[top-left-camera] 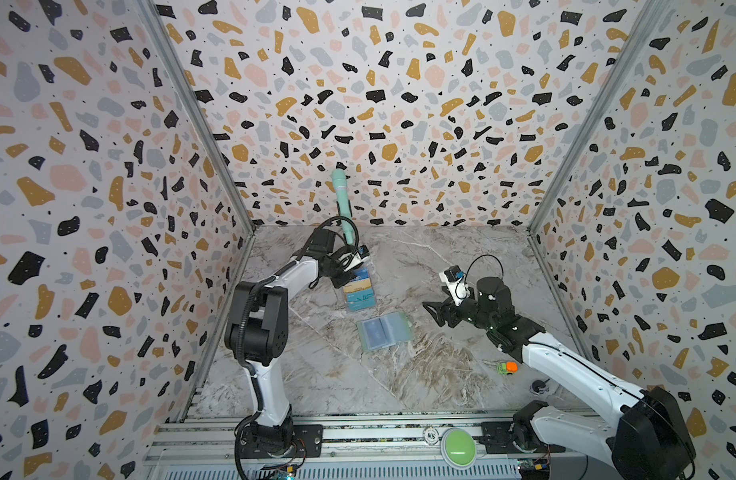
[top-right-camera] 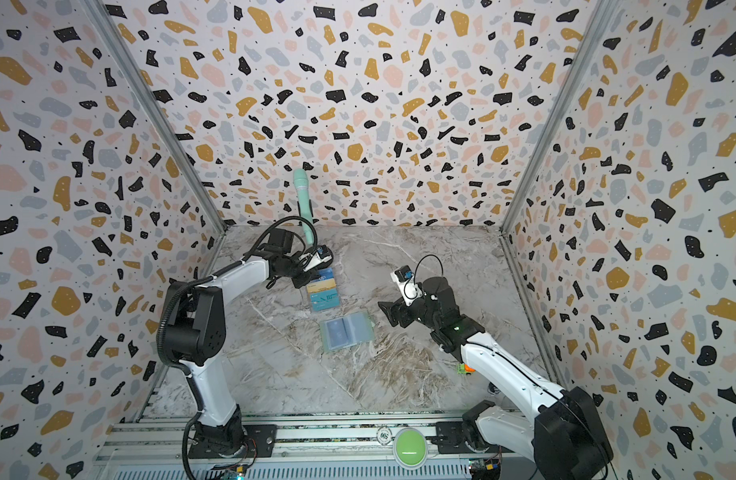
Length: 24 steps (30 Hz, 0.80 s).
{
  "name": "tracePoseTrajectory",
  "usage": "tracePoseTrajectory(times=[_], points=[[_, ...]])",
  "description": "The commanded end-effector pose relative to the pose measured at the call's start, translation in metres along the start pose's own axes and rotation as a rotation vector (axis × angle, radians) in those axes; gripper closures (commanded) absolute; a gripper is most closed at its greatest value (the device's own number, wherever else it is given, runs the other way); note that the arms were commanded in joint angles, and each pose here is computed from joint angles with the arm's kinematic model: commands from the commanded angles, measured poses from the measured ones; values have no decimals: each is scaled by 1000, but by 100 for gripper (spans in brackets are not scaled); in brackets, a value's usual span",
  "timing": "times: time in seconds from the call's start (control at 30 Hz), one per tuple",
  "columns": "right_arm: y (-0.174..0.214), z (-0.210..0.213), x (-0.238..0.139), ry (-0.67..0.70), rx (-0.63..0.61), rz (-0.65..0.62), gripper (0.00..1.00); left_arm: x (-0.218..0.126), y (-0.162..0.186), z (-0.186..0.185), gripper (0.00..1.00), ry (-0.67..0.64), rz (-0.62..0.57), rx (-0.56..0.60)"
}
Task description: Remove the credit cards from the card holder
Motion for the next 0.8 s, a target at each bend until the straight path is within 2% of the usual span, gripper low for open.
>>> tracePoseTrajectory(times=[0.0, 0.3, 0.57, 0.63, 0.67, 0.77], points=[[1, 1, -1, 2, -9, 10, 17, -17, -13, 6, 69, -51, -47, 8], [1, 1, 0, 1, -5, 9, 17, -45, -22, 0, 59, -101, -90, 13], [3, 2, -2, 5, 2, 0, 17, -81, -26, -17, 55, -160, -121, 8], [3, 3, -4, 5, 4, -10, 17, -91, -28, -21, 53, -180, -132, -18], [4, 4, -4, 5, 4, -12, 17, -96, -29, -21, 49, -205, -133, -41], [6, 4, -7, 13, 5, -12, 17, -106, -32, -22, 45, -294, -146, -138]])
Point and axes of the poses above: each gripper's point midway between its finger pads, its own x axis out along the fingers, its own z axis along the line the jaws close on, y = z × x, the point moved 7 cm from there along -x, back along the fingers, and after that the axes turned 9 degrees about -x, right-handed, at the moved point
